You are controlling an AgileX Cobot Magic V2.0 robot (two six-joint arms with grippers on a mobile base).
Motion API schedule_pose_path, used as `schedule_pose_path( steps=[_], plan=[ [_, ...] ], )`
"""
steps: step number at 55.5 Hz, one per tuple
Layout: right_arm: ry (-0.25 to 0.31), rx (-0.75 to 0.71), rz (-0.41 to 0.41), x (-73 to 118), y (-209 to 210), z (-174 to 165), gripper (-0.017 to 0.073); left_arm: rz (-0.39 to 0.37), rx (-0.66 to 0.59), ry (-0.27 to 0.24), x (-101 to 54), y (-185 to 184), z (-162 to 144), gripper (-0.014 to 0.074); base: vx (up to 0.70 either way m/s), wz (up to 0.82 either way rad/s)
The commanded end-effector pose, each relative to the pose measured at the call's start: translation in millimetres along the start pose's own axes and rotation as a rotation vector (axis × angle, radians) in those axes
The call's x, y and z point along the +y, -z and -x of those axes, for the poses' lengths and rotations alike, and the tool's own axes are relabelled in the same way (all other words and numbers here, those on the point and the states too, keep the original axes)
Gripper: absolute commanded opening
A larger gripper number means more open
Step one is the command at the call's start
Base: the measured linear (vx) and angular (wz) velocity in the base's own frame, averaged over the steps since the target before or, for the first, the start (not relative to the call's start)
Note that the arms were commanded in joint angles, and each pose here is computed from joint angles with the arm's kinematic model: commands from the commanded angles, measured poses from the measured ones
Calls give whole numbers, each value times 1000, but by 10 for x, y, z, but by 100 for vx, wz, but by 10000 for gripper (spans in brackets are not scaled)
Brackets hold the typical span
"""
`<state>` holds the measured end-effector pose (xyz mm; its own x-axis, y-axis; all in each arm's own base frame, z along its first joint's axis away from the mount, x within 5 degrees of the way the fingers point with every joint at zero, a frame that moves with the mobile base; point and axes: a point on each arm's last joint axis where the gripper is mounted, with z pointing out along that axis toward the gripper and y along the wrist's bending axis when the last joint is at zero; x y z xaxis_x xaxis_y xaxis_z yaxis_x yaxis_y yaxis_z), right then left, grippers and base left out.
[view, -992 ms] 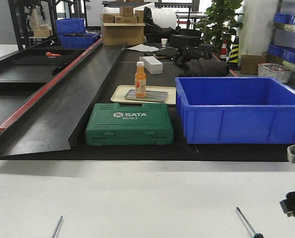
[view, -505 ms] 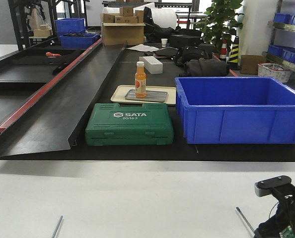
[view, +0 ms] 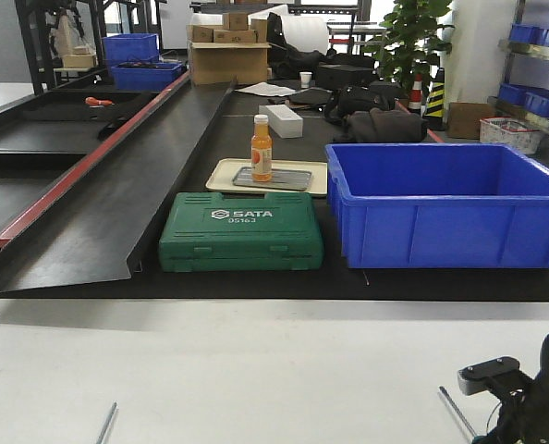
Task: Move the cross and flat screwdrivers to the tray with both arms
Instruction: 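Lower both grippers toward the screwdriver handles on the table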
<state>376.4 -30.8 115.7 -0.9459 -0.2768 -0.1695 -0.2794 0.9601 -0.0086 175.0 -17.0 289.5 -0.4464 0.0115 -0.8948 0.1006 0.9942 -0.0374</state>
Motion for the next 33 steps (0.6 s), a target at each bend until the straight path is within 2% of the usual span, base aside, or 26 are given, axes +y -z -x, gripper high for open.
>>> schedule_pose_path(
  steps=[1, 6, 9, 14, 20, 24, 30, 33],
  plan=[
    [0, -77, -35, -59, 160, 104, 519, 0, -102, 22, -6, 42, 162, 482, 0, 0],
    [-21, -55, -26, -59, 78, 90, 496, 0, -98, 27, -6, 41, 158, 482, 0, 0],
    [-53, -45, -21, -58, 41, 82, 471, -1, -93, 27, -7, 41, 154, 482, 0, 0],
    [-83, -25, -12, -53, 2, 66, 381, -2, -85, 35, -8, 40, 147, 482, 0, 0],
    [-93, -8, 0, -41, -9, 49, 169, -4, -80, 78, -8, 40, 142, 482, 0, 0],
    [-101, -2, 4, -37, -9, 44, -6, -7, -79, 134, -9, 40, 141, 482, 0, 0],
    [-131, -6, 21, -22, -9, 49, -13, -11, -50, 206, -13, 40, 121, 482, 0, 0],
    [-152, -13, 37, -8, -8, 56, -13, -12, -20, 210, -16, 31, 107, 482, 0, 0]
  ],
)
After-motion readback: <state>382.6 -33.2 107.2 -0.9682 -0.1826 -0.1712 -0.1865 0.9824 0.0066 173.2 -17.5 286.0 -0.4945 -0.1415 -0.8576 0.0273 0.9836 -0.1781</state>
